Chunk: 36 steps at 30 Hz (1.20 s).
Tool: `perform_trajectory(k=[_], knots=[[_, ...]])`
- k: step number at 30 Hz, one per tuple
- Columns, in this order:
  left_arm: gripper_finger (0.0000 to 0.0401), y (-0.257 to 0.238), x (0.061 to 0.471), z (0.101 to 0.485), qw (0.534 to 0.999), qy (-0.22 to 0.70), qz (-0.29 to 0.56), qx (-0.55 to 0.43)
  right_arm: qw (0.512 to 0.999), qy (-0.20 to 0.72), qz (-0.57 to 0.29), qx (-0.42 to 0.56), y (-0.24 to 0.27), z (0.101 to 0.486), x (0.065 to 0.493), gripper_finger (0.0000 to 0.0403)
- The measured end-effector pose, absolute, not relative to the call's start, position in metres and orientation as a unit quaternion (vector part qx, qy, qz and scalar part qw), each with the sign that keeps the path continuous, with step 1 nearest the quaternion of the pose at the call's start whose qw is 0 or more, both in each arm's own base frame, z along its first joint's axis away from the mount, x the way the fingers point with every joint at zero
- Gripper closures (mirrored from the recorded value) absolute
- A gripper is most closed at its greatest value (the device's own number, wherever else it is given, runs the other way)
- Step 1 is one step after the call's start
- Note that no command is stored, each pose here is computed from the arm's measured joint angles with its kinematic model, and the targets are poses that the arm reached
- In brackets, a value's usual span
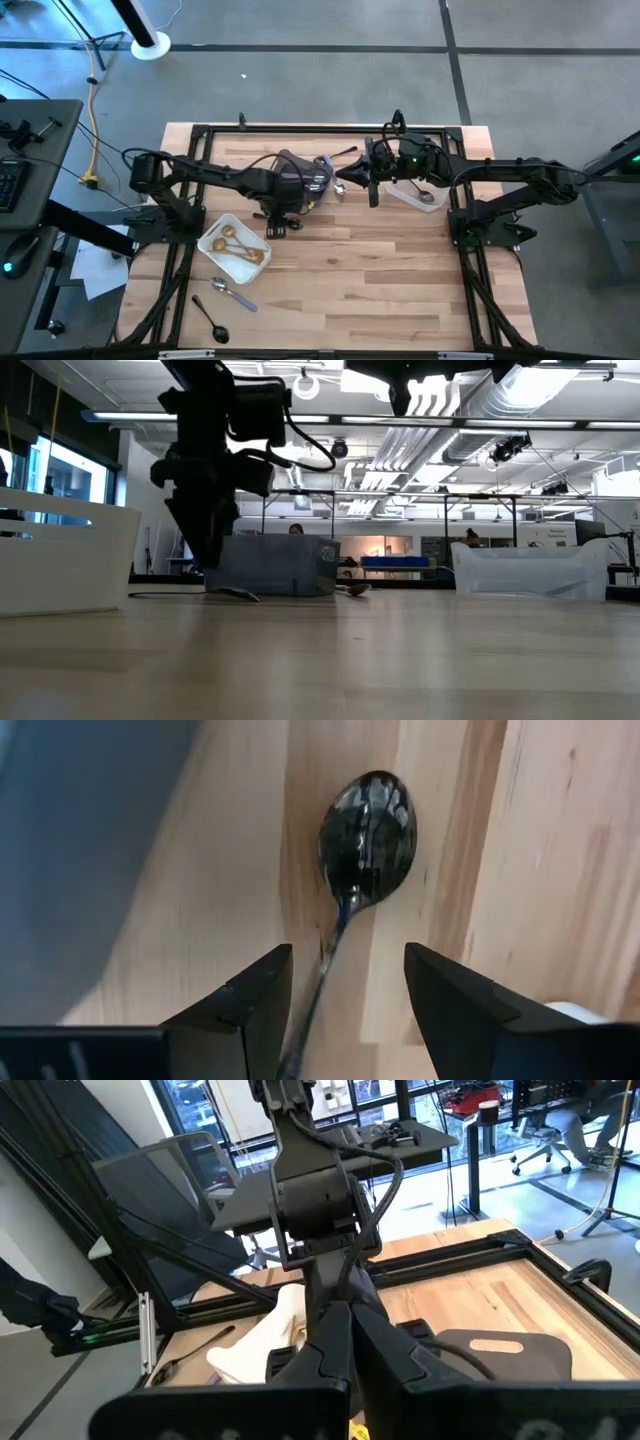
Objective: Sort silverware by color (type)
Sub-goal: Put the center black spoon into the transparent bin
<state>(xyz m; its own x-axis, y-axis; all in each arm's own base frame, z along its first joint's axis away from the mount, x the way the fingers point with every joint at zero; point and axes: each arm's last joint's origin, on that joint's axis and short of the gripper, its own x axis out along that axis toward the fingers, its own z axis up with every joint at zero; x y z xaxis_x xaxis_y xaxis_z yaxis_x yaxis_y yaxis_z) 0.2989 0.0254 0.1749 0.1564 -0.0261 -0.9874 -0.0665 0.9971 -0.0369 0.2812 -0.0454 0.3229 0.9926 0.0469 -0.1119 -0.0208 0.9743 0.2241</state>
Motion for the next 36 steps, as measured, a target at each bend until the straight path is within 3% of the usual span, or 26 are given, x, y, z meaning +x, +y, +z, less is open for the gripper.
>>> perform_trajectory(k=[17,36], knots=[[0.0221,0.023,0.305,0.165,0.775,0.627,-0.059,0.056,0.989,0.092,0.015,0.119,-0.045,0.316,0.280,0.0403],[0.0224,0.023,0.296,0.143,0.785,0.616,-0.037,0.058,0.989,0.095,0.015,0.111,-0.045,0.316,0.280,0.0402]])
